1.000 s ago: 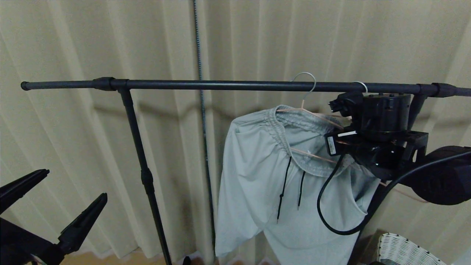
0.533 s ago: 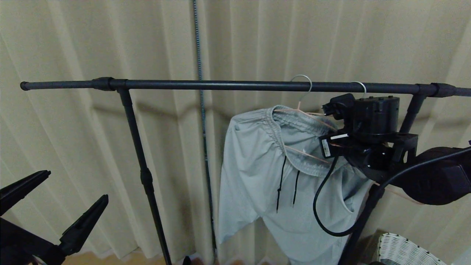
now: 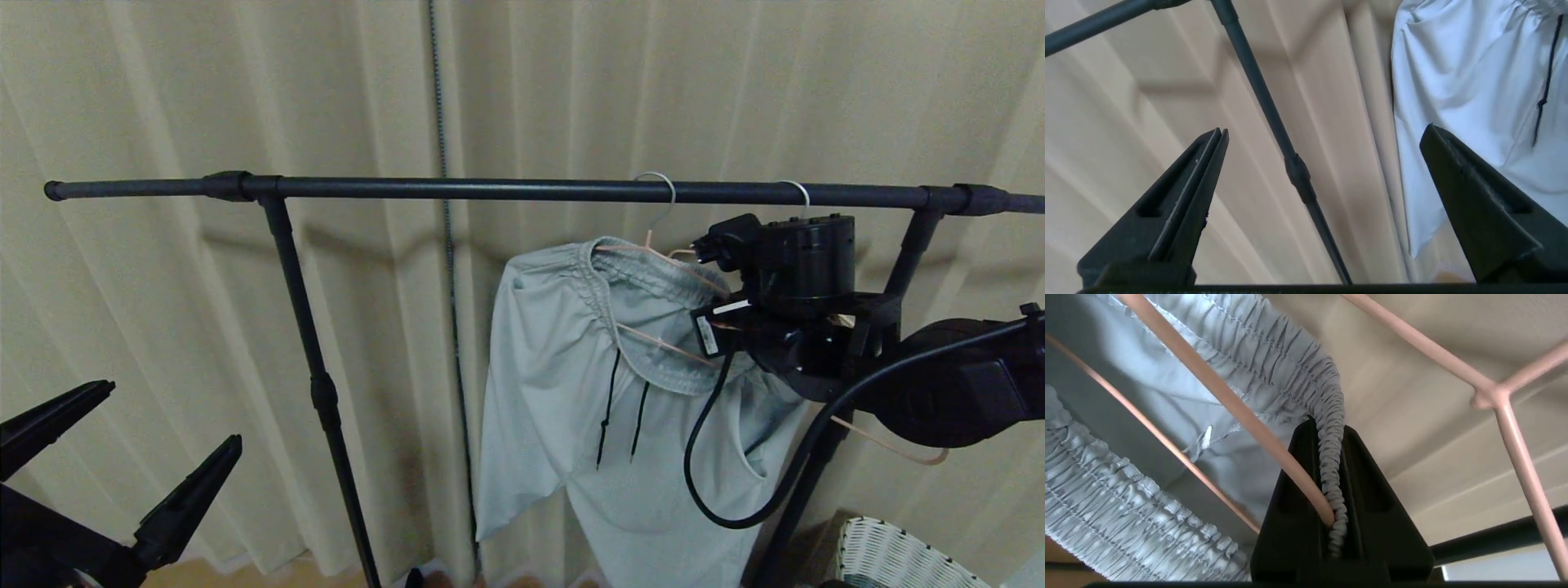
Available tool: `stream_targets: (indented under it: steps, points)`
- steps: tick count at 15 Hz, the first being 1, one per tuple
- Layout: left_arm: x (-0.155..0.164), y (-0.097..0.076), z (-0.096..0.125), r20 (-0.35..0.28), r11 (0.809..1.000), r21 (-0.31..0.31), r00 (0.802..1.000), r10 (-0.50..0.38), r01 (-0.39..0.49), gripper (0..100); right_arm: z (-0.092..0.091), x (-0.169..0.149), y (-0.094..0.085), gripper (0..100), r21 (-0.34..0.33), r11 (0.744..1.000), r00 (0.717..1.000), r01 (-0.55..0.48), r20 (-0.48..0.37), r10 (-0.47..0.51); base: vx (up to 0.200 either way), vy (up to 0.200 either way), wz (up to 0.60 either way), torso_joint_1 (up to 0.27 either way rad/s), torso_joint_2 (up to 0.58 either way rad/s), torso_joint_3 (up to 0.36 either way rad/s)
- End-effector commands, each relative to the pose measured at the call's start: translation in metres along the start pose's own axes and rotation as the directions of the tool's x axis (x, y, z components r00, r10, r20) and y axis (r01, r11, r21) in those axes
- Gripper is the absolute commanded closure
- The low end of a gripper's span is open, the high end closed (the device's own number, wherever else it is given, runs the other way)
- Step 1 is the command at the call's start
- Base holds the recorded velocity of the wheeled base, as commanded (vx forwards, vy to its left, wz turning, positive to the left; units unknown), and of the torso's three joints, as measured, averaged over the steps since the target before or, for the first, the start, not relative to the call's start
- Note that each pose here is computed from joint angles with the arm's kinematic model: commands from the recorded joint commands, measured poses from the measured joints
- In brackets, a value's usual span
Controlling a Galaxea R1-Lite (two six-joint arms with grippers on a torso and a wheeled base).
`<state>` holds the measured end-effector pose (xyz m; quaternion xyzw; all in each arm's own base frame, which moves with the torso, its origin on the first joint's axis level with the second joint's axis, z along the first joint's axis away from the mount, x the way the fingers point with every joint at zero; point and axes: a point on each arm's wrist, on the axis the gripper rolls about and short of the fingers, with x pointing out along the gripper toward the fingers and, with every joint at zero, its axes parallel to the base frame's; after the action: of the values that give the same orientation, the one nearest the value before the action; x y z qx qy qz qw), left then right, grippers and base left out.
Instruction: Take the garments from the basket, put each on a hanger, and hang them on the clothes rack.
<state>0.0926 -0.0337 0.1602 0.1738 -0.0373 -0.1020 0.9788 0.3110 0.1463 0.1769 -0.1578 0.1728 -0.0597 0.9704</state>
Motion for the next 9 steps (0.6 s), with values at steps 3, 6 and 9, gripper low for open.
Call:
stream_targets:
  steps: [3,6,9]
  points:
    - [0.0004,0.0,0.0003,0.0,1.0,0.0,1.0,0.0,0.0,0,0.0007,-0.0025,0.0037,100,-0.004,1.0,1.0,-0.011,0.004,0.011,0.0,0.0,0.0,0.0,0.0,0.0]
    - [0.0003,0.0002,0.0008,0.003,1.0,-0.001,1.0,0.001,-0.001,0,0.0007,-0.0032,0.0033,0,0.005,1.0,1.0,-0.014,0.011,0.014,0.0,0.0,0.0,0.0,0.0,0.0]
    - [0.0004,0.0005,0.0017,0.007,1.0,-0.002,1.0,0.003,-0.002,0,0.0015,-0.0047,0.0022,0,0.051,0.999,1.0,-0.018,0.017,0.018,0.0,0.0,0.0,0.0,0.0,0.0]
